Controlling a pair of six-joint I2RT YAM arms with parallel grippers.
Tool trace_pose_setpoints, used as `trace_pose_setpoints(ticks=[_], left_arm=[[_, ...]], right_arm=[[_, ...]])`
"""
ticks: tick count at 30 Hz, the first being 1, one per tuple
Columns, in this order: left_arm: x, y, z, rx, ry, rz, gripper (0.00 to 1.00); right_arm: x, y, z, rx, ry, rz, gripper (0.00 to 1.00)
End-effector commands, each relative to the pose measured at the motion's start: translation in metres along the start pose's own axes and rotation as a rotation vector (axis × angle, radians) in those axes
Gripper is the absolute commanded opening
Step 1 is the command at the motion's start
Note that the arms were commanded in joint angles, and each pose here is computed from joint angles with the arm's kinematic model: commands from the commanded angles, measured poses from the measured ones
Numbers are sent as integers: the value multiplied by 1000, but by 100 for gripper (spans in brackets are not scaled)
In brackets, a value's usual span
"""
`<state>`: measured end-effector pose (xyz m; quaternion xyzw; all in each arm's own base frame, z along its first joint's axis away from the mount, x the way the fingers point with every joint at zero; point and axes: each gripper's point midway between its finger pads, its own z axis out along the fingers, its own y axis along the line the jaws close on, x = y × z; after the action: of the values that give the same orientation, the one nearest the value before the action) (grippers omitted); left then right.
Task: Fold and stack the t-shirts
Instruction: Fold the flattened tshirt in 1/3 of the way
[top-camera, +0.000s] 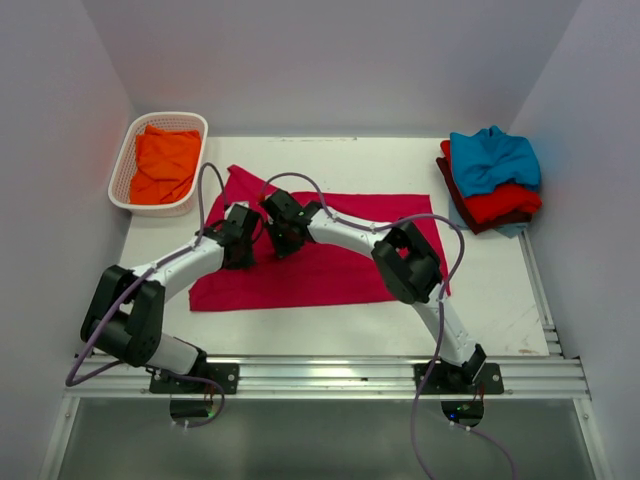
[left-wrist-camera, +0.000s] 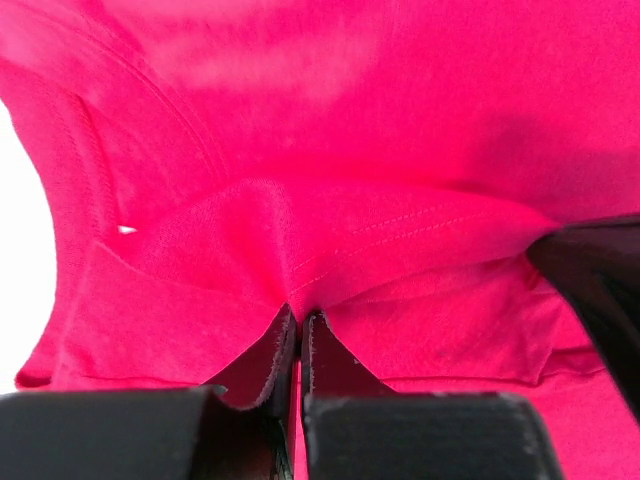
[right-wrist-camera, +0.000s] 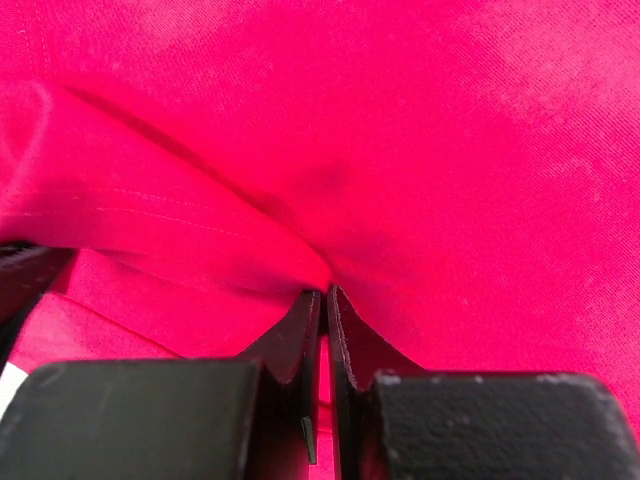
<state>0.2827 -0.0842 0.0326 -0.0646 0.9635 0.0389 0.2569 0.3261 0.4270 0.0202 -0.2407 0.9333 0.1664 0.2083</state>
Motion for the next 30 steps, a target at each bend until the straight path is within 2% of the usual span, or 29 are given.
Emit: trace_pose_setpoints(ticks=[1,7,10,13,14,16,19,25,27,30], left_arm=[[-39,-2,-19,-17,-113,-32,0],[-56,0,-24,-54,-137,-20,1],[-61,-2,-21,-57,-140,-19,9],[-66,-3,-17,-71,-140,-17,26],[-67,-3,-16,-75,-141,-17,38],[-71,-2,-13,-97,-148,-18,53],[-77,2,-8,-141,-160,-23,61],[-88,1,-11,-141,-211,-71,64],[-93,-5,-26,-81,-247,-83,62],[-78,-7,-35,-25,-230,-80,58]], right_arm=[[16,-23,6,57,44,12,5],[15,-24,4,57,38,14,5],[16,-25,4,57,38,16,5],[17,-26,3,56,38,17,5],[18,-27,4,58,42,17,5],[18,-28,3,58,39,17,4],[18,-29,3,60,38,21,4],[19,-29,2,58,37,20,4],[22,-30,3,60,43,20,4],[20,-31,3,60,38,23,4]])
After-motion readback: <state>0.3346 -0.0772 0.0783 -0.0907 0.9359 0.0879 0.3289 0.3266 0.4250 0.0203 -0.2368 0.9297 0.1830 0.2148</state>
